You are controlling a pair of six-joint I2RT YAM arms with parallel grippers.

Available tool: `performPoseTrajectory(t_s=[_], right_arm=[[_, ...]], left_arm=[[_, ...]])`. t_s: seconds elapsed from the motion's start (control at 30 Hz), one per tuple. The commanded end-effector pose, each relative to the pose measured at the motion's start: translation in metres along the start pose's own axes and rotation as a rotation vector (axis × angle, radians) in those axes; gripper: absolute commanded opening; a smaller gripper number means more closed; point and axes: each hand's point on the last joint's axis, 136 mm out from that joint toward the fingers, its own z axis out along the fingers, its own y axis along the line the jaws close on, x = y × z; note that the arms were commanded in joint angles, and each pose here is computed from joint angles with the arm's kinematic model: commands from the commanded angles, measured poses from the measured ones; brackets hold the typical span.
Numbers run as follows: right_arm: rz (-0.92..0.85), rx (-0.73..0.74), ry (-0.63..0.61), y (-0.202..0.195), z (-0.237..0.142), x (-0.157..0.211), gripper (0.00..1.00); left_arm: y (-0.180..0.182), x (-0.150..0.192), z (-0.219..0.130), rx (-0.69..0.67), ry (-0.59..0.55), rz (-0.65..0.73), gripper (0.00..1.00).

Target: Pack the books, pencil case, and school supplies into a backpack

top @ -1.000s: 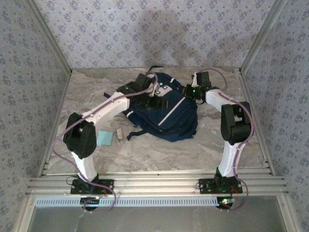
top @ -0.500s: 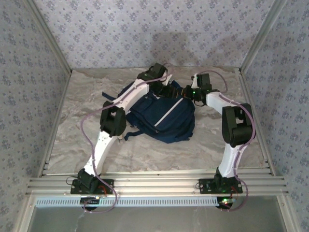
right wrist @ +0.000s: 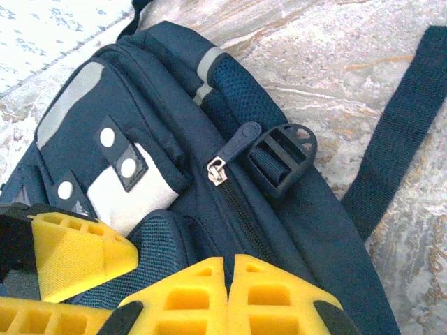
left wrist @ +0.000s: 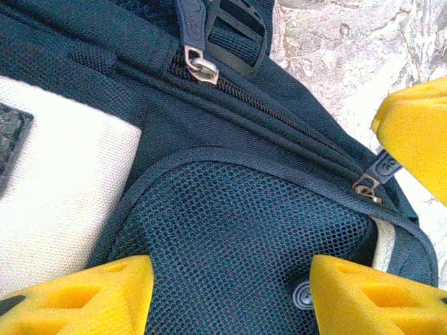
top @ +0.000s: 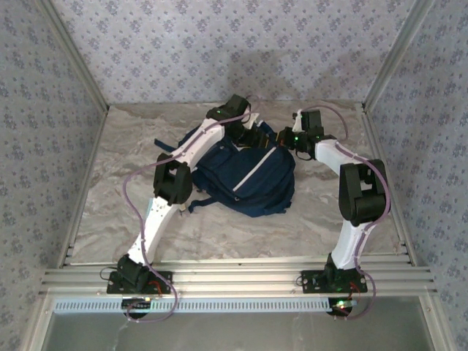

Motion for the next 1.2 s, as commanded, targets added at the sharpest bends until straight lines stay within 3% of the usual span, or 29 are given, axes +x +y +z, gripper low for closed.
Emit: performPoseTrajectory(t_s=[0.0,0.13,0.3,0.6,0.83,1.07,1.17], right_arm=[[0.078,0.039,0.046,-0.007,-0.014,0.021,0.0],[0.204,0.15,0.101,-0.045,-0.019,0.07,0.0],[0.337,0.171,0.077,-0.056,-0.039,0.092,0.0],[0.383,0.147,0.031,-0.044,-0.087,0.098,0.0],[0.441,0.076,0.112,-0.021,-0.076,0.141,0.0],[0.407,0.06,0.123,0.002,-0.07,0.153,0.0],[0.398,0.034,0.129,0.01,-0.074,0.151,0.11]], left_arm=[[0.043,0.017,0.031,-0.136,0.022,-0.079,0.58],[0.071,0.025,0.055,-0.243,-0.002,-0.157,0.48],[0.092,0.016,0.054,-0.299,-0.071,-0.24,0.4],[0.095,0.009,0.053,-0.301,-0.117,-0.275,0.4],[0.091,0.009,0.057,-0.292,-0.143,-0.307,0.4],[0.077,0.003,0.057,-0.266,-0.175,-0.314,0.42],[0.07,0.0,0.049,-0.261,-0.174,-0.294,0.46]])
